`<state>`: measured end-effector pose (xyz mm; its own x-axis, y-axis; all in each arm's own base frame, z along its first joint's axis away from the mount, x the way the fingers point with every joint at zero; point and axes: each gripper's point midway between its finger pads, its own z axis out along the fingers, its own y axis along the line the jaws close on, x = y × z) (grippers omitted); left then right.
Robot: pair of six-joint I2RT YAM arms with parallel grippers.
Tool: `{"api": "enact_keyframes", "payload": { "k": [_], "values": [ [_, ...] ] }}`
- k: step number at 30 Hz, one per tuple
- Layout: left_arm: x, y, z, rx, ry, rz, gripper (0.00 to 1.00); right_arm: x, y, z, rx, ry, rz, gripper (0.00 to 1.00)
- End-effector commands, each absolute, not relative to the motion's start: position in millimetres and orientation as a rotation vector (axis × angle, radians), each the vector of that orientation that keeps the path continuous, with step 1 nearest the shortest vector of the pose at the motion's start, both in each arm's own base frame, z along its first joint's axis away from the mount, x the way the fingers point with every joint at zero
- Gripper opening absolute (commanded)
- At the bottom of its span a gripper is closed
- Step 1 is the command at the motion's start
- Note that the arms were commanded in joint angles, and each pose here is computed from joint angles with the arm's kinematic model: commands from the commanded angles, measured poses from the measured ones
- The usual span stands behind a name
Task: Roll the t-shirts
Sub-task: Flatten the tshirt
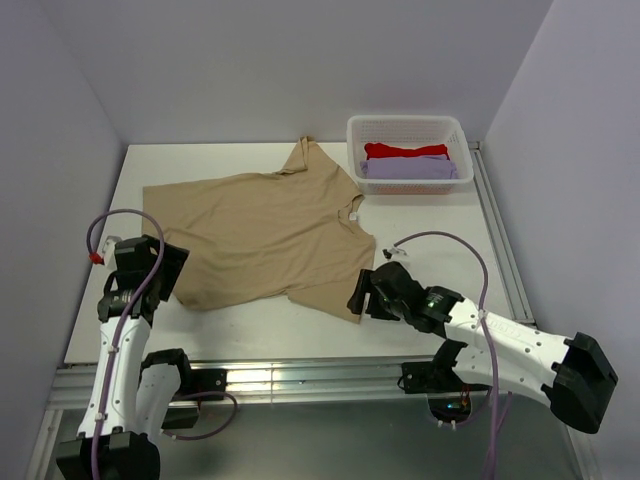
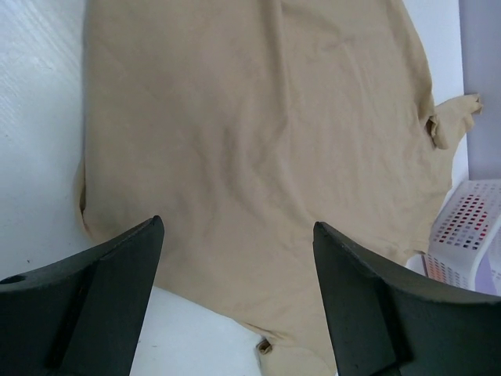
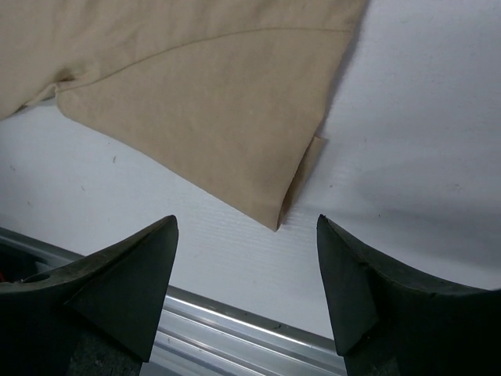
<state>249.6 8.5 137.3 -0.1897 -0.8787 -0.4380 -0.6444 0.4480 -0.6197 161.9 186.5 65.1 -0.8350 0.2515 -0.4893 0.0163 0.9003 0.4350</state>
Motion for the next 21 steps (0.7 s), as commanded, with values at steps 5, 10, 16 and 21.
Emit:
{"api": "enact_keyframes", "payload": {
  "k": [5,10,16,21],
  "values": [
    [250,14,134,-1.239,1.953,-0.327,0.83,151,195,45,0.226,2.55,0.645,0.77],
    [256,13,141,-1.199,1.926,-0.353,0.83,154,204,32,0.193,2.588,0.607,0.73],
    [264,9,148,-1.128,1.942,-0.37,0.84,152,218,25,0.169,2.653,0.586,0.52],
    [274,12,162,-1.073,1.948,-0.347,0.83,145,227,27,0.142,2.684,0.578,0.23]
  ]
}}
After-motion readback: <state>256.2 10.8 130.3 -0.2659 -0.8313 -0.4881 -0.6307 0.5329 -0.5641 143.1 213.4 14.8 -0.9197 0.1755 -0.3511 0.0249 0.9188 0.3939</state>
